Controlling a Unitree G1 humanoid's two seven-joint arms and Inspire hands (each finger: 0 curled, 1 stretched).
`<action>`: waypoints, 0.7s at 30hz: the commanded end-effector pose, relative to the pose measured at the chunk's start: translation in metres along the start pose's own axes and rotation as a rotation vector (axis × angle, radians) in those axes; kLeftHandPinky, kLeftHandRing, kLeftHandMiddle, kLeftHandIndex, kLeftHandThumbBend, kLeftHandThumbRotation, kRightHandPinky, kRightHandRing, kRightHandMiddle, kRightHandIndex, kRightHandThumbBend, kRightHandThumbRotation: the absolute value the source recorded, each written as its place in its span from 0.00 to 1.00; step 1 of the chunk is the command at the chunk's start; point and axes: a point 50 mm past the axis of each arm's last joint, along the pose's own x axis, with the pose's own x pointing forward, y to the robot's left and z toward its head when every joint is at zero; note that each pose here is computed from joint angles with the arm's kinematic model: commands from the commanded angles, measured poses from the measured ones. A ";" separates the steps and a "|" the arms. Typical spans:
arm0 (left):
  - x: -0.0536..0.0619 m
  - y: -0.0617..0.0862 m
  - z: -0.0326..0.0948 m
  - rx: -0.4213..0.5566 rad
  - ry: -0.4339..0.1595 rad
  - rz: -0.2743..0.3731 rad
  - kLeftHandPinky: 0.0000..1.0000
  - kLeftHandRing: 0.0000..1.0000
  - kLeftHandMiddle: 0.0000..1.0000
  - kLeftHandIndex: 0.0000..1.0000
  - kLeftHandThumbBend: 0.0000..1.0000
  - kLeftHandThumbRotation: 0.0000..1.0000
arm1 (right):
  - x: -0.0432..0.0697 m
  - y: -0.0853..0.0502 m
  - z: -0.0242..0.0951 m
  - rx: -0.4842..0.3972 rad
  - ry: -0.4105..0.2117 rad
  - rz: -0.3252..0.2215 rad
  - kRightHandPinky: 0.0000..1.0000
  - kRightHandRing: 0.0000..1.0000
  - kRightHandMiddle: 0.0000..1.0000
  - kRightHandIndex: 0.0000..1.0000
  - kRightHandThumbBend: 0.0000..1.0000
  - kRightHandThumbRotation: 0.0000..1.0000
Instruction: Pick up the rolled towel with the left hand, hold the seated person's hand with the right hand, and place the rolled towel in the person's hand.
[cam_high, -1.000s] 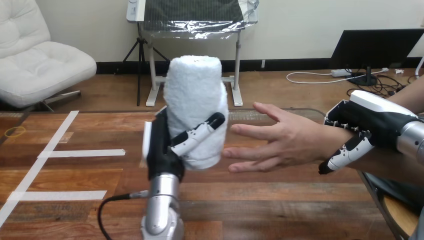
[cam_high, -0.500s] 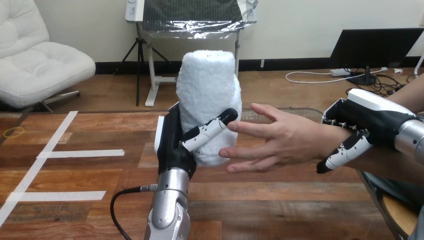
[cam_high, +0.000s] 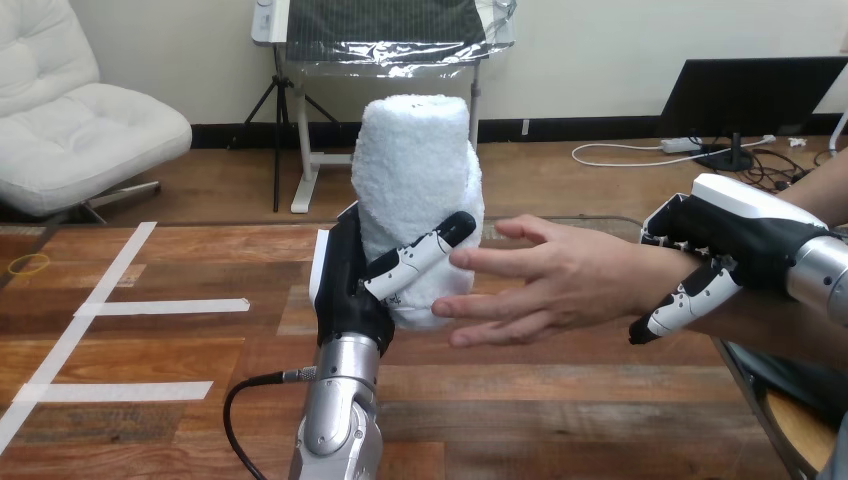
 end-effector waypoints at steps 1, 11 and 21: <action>0.026 -0.078 0.034 -0.164 -0.141 -0.145 0.31 0.35 0.39 0.43 0.70 0.00 | 0.007 -0.013 0.016 0.024 -0.055 -0.057 0.25 0.31 0.37 0.37 0.82 0.12; 0.028 -0.089 0.038 -0.206 -0.146 -0.168 0.32 0.35 0.39 0.42 0.70 0.00 | 0.007 -0.011 0.015 0.035 -0.060 -0.056 0.26 0.32 0.37 0.37 0.82 0.12; 0.029 -0.099 0.041 -0.249 -0.143 -0.184 0.32 0.34 0.39 0.43 0.72 0.00 | 0.007 -0.010 0.015 0.031 -0.055 -0.056 0.26 0.32 0.37 0.37 0.82 0.12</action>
